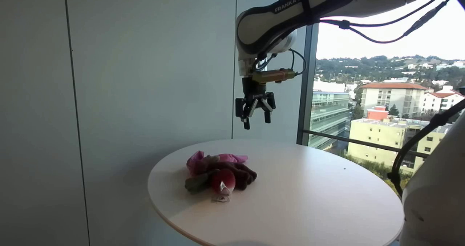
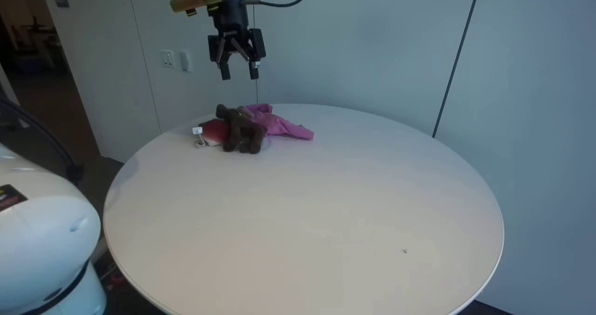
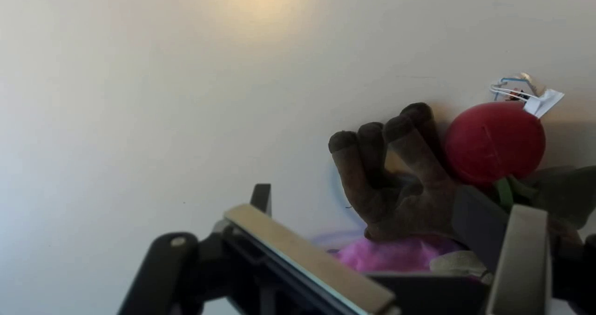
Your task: Pile the objects, which are on the table, on the right
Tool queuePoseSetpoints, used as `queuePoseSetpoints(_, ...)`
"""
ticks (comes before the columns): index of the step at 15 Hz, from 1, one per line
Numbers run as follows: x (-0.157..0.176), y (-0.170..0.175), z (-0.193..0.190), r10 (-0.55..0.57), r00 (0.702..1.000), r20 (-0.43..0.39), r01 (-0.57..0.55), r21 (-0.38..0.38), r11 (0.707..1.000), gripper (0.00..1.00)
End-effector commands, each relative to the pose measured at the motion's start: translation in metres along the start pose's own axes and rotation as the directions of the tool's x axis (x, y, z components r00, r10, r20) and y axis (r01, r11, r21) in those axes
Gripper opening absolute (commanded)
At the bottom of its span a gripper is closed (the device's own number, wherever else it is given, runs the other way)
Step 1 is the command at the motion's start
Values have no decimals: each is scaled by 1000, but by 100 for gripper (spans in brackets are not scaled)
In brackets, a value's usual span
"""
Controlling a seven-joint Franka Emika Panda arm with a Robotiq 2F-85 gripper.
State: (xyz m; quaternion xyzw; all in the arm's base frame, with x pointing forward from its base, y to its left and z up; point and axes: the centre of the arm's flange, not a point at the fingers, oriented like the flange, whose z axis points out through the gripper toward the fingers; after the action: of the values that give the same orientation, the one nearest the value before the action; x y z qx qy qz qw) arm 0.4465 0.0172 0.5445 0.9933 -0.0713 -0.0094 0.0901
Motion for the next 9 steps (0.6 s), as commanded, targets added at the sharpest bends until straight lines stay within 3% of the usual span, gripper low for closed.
queuePoseSetpoints(1, 0, 0, 0, 0, 1000, 0, 0, 0, 1000, 100)
queuePoseSetpoints(3, 2, -2, -3, 10, 1000, -26, -10, 8, 1000, 100)
queuePoseSetpoints(9, 3, -46, -31, -56, 979, -197, 98, 214, 972, 100)
